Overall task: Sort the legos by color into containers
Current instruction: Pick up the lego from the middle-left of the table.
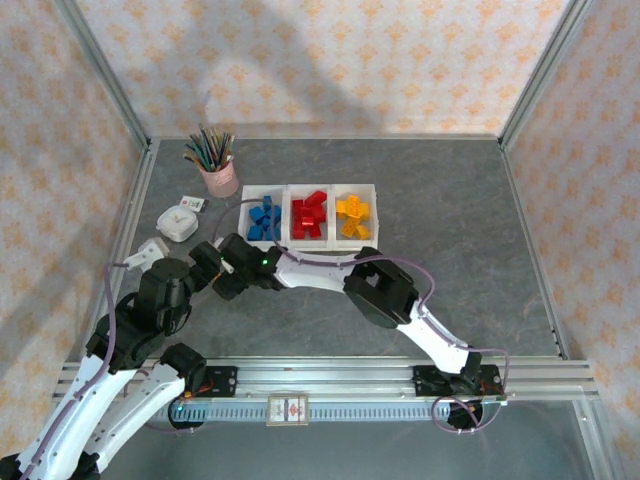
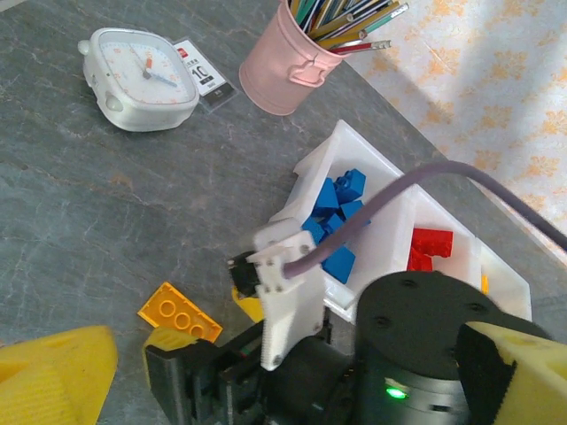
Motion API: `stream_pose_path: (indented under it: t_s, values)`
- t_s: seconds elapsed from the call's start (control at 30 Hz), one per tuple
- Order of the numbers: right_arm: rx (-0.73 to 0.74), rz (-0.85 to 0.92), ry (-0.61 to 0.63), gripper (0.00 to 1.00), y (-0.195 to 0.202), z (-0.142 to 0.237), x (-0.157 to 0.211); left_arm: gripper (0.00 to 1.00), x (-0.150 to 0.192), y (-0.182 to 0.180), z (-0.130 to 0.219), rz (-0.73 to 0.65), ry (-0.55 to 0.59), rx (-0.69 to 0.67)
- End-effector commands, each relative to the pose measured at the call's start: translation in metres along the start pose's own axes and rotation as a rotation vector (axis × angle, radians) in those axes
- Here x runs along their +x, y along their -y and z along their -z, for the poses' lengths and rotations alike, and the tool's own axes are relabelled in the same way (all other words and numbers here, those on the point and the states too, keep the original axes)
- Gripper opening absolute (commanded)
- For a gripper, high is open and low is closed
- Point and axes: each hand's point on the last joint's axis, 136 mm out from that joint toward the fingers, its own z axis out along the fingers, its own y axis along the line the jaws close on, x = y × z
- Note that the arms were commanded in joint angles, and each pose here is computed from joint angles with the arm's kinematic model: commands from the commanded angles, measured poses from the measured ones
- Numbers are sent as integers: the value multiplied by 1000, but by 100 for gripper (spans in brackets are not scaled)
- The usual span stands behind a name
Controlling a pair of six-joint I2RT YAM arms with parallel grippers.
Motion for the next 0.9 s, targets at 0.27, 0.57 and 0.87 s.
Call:
stream_pose_path:
  t_s: [0.27, 0.57, 0.87]
  values:
    - [71, 73, -85, 54, 1, -24, 19, 99, -8, -8, 5, 24, 37, -26]
    - [71, 64, -61, 27, -1, -3, 6, 99, -8, -2, 4, 22, 34, -4]
    - [53, -81, 58, 25, 10, 66, -23, 99, -17, 18, 7, 8, 32, 49]
